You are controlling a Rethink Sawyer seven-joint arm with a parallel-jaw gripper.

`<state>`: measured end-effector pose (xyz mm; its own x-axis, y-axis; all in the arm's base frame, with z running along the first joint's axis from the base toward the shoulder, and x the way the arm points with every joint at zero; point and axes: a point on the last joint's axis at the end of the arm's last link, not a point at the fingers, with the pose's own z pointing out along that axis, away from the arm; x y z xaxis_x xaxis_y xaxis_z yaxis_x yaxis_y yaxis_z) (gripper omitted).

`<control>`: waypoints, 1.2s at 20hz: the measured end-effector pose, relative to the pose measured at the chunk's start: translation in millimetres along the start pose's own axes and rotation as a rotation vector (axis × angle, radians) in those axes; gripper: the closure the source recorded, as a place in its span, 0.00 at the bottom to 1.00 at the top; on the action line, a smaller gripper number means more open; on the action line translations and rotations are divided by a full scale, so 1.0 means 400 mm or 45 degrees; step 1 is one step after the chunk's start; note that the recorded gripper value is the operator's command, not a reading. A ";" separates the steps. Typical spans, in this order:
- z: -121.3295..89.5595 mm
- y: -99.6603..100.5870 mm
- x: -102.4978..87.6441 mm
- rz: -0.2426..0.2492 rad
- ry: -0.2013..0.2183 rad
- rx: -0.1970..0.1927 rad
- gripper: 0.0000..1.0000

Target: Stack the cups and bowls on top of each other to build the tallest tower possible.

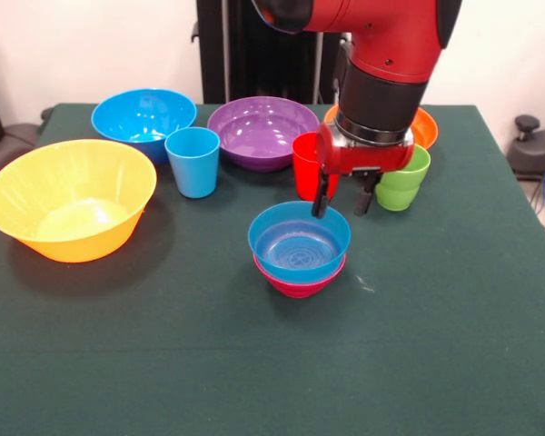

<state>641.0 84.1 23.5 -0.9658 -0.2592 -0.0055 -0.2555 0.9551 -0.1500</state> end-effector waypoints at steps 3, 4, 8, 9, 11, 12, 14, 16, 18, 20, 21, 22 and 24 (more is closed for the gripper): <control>0.000 0.001 0.000 -0.001 -0.003 -0.001 0.00; -0.002 0.003 0.000 -0.001 -0.003 -0.003 0.00; -0.027 0.019 0.004 0.014 0.002 -0.034 0.00; -0.034 0.023 0.006 0.017 0.005 -0.041 0.00; -0.052 0.033 0.010 0.021 0.011 -0.057 0.00; -0.059 0.037 0.011 0.021 0.012 -0.061 0.00; -0.082 0.046 0.014 0.025 0.020 -0.077 0.00; -0.100 0.049 0.016 0.031 0.035 -0.088 0.00; -0.113 0.050 0.019 0.035 0.049 -0.094 0.00; -0.134 0.047 0.023 0.040 0.074 -0.101 0.00; -0.146 0.045 0.025 0.041 0.084 -0.102 0.00; -0.158 0.041 0.026 0.042 0.095 -0.103 0.00; -0.183 0.025 0.028 0.049 0.113 -0.105 0.00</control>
<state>624.4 101.3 94.5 -0.9740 -0.2122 0.0788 -0.2177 0.9736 -0.0693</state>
